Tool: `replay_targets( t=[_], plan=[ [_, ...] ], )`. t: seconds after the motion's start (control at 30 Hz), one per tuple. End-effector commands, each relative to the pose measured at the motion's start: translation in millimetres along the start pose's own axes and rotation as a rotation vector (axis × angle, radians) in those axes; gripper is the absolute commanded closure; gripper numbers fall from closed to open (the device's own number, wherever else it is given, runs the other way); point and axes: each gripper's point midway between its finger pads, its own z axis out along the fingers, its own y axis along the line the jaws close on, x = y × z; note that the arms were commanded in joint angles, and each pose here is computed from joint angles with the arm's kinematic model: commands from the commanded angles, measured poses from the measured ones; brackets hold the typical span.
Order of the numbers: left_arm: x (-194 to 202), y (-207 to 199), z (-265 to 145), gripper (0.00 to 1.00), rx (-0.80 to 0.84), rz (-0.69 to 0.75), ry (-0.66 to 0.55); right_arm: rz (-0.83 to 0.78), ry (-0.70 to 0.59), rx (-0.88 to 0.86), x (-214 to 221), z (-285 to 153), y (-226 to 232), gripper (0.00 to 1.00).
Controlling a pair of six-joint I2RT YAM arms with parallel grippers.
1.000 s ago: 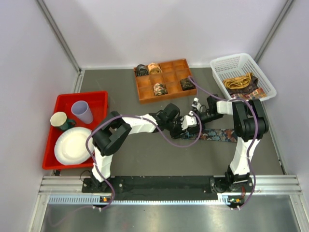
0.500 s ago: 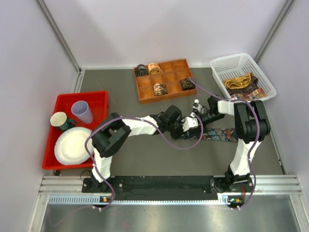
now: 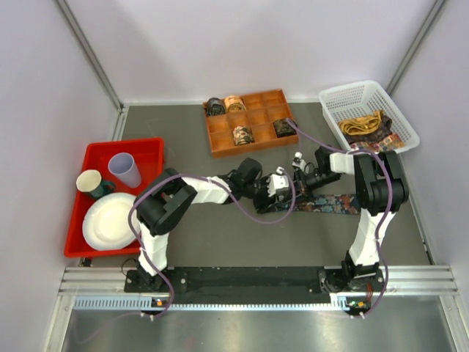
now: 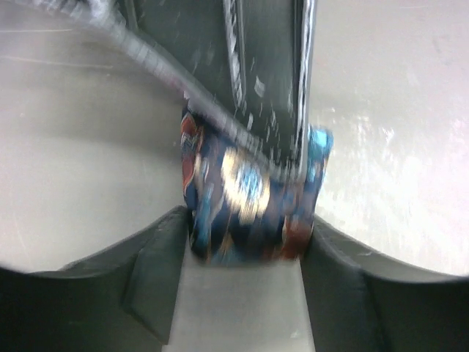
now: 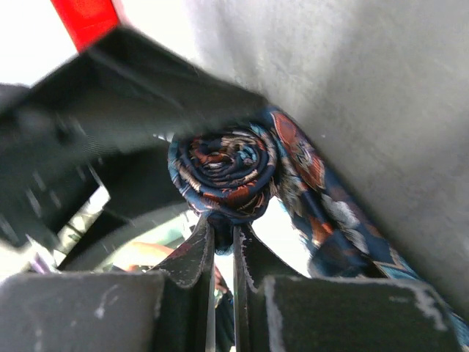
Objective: Roll the ties
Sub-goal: Roll the tie at the center of the board.
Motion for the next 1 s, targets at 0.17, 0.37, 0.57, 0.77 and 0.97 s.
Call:
replay_targets(
  t=[0.17, 0.37, 0.57, 0.77, 0.97],
  plan=[
    [33, -18, 4, 0.27, 0.18, -0.106, -0.203, -0.055, -0.018, 0.122, -10, 2, -39, 1.0],
    [0, -17, 11, 0.27, 0.219, -0.05, -0.41, -0.013, -0.025, 0.128, -15, -2, -47, 1.0],
    [-1, -16, 23, 0.38, 0.217, -0.042, -0.451, 0.023, -0.025, 0.132, -18, -3, -55, 1.0],
    [19, -20, 26, 0.67, 0.219, -0.123, -0.348, 0.015, -0.027, 0.138, -20, -5, -54, 1.0],
    [70, -2, 25, 0.83, 0.071, -0.072, 0.024, -0.041, -0.06, 0.078, -23, -25, -28, 0.63]
  ],
)
